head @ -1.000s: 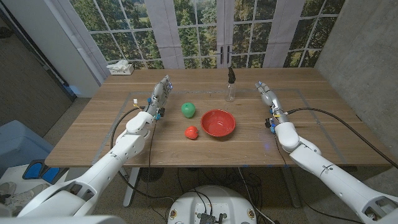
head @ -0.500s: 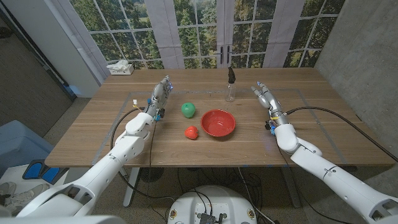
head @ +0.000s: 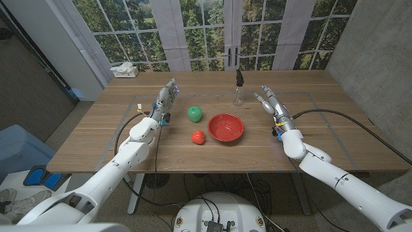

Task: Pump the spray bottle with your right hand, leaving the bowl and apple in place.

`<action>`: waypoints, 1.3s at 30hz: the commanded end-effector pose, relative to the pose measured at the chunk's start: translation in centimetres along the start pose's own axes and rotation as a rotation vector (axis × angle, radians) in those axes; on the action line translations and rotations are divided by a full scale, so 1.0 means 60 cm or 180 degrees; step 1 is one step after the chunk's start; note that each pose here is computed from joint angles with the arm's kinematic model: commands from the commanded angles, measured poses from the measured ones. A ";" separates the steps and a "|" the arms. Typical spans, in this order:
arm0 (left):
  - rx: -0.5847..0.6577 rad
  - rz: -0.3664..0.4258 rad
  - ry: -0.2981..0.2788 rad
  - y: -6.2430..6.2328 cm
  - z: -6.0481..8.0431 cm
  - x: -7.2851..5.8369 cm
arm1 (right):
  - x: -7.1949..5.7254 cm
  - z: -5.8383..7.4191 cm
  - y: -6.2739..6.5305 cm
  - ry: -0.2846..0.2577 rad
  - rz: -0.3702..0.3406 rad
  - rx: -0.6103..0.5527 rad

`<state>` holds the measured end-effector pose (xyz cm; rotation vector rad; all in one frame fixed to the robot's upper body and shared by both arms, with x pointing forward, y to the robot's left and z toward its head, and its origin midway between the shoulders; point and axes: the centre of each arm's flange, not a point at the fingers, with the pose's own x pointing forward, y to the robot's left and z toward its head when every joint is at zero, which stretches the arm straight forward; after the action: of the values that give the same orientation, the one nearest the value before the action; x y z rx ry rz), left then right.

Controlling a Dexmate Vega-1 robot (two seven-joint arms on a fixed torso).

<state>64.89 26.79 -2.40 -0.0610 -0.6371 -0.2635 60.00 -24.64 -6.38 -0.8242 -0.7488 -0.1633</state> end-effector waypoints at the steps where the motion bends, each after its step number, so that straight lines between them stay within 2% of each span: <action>1: -0.0005 -0.0037 -0.0017 0.002 0.001 -0.005 | 0.002 0.029 0.024 0.0106 0.0191 -0.0162; 9: -0.0011 -0.0039 -0.0031 0.006 0.002 -0.012 | 0.006 0.041 0.033 0.0034 0.0167 -0.0195; 21: -0.0022 -0.0059 -0.0050 0.009 0.003 -0.014 | 0.008 0.045 0.039 0.0053 0.0165 -0.0231; 39: -0.0039 -0.0111 -0.0066 0.011 0.004 -0.011 | 0.037 0.050 0.058 0.0005 0.0123 -0.0162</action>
<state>64.37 27.58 -2.73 -0.0639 -0.6529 -0.2894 60.66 -20.47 -6.02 -0.8961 -0.7154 -0.1482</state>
